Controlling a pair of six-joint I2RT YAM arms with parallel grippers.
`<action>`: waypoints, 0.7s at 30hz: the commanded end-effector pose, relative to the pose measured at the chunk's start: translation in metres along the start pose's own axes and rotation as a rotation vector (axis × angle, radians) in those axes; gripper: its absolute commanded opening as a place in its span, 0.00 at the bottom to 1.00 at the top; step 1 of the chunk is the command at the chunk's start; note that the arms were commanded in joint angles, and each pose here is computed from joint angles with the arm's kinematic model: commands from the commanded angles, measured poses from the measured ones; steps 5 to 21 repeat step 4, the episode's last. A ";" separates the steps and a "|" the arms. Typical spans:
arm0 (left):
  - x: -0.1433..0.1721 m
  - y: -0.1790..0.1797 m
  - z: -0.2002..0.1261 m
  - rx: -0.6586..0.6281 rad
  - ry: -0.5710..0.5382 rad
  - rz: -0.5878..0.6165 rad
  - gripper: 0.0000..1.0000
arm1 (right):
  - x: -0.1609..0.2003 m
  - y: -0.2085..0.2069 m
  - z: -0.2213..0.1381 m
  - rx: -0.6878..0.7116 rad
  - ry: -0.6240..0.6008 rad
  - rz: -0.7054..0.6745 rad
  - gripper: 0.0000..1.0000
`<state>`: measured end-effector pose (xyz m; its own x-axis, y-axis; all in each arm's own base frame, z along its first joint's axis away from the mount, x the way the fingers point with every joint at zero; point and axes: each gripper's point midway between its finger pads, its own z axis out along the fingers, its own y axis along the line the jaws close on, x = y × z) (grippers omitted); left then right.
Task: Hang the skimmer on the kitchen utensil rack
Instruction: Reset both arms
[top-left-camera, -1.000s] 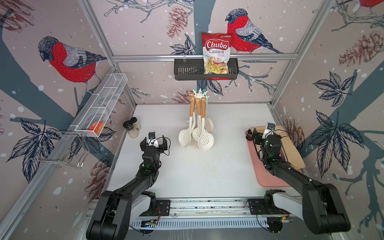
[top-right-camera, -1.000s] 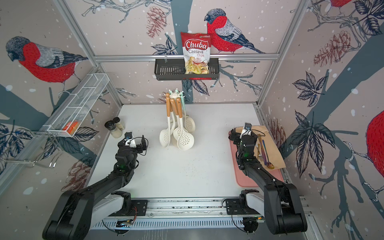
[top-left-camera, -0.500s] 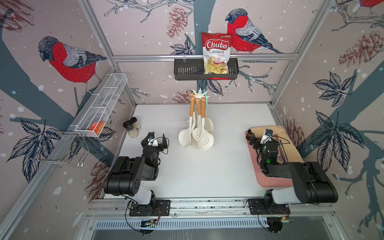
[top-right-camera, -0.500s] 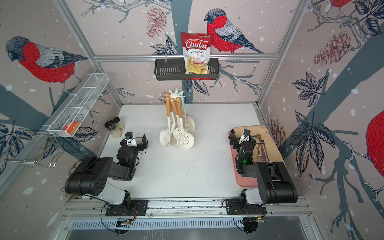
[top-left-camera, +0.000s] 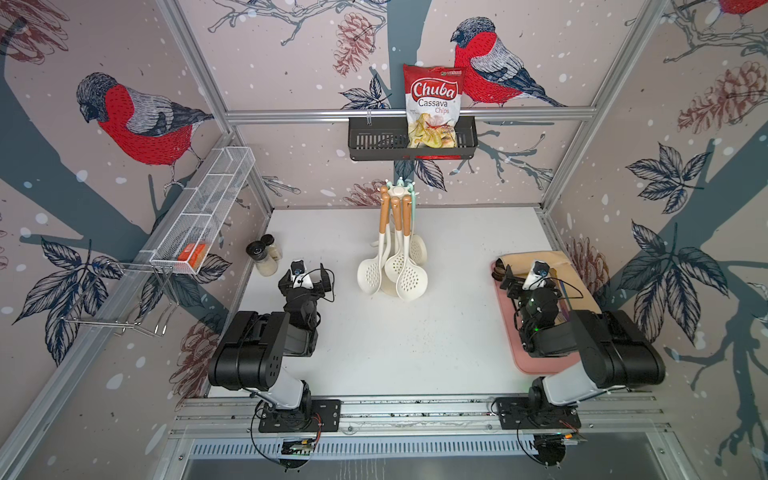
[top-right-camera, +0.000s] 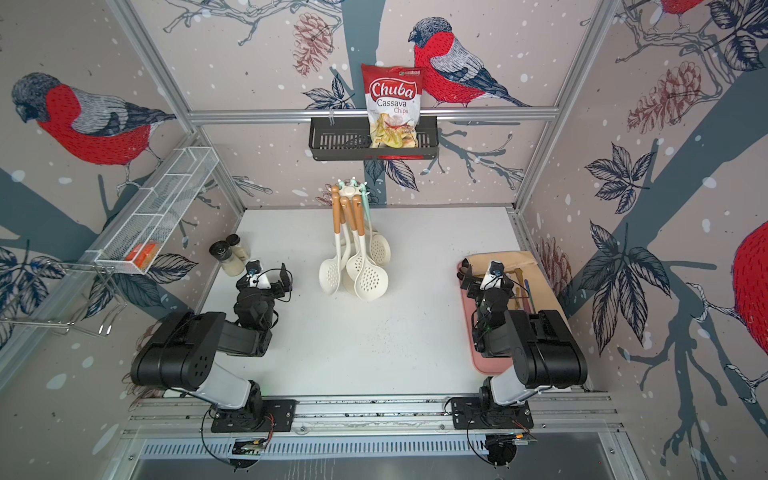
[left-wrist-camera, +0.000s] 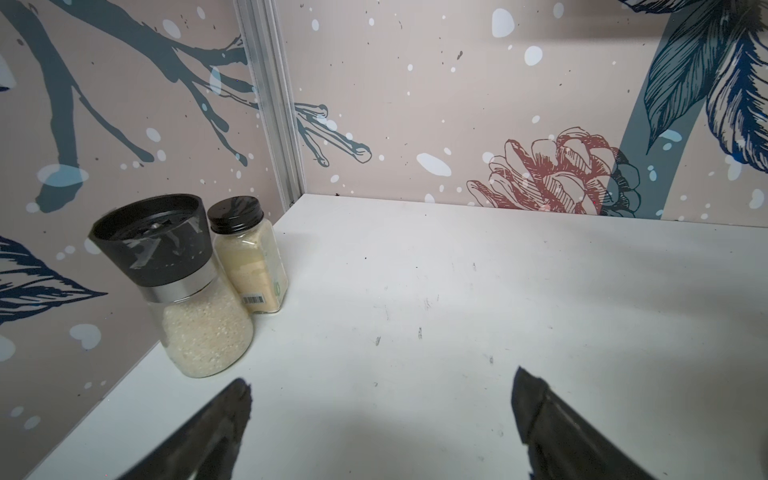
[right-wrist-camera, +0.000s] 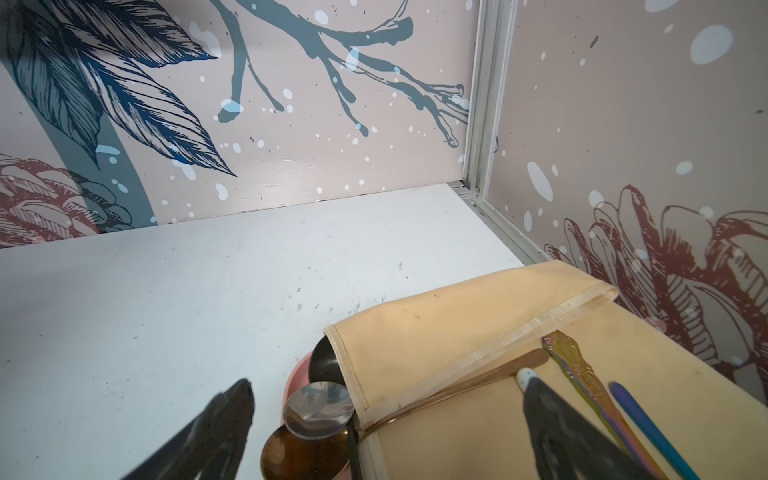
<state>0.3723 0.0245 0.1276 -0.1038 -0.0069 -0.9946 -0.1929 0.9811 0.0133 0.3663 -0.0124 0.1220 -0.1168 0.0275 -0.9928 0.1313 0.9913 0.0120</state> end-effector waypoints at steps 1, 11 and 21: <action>-0.003 0.001 0.000 -0.008 -0.015 -0.011 1.00 | -0.007 -0.002 0.005 0.001 -0.015 0.031 1.00; -0.004 0.001 0.000 -0.008 -0.016 -0.011 1.00 | -0.009 -0.003 0.001 0.002 -0.035 0.032 1.00; -0.004 0.001 0.000 -0.008 -0.016 -0.011 1.00 | -0.009 -0.003 0.001 0.002 -0.035 0.032 1.00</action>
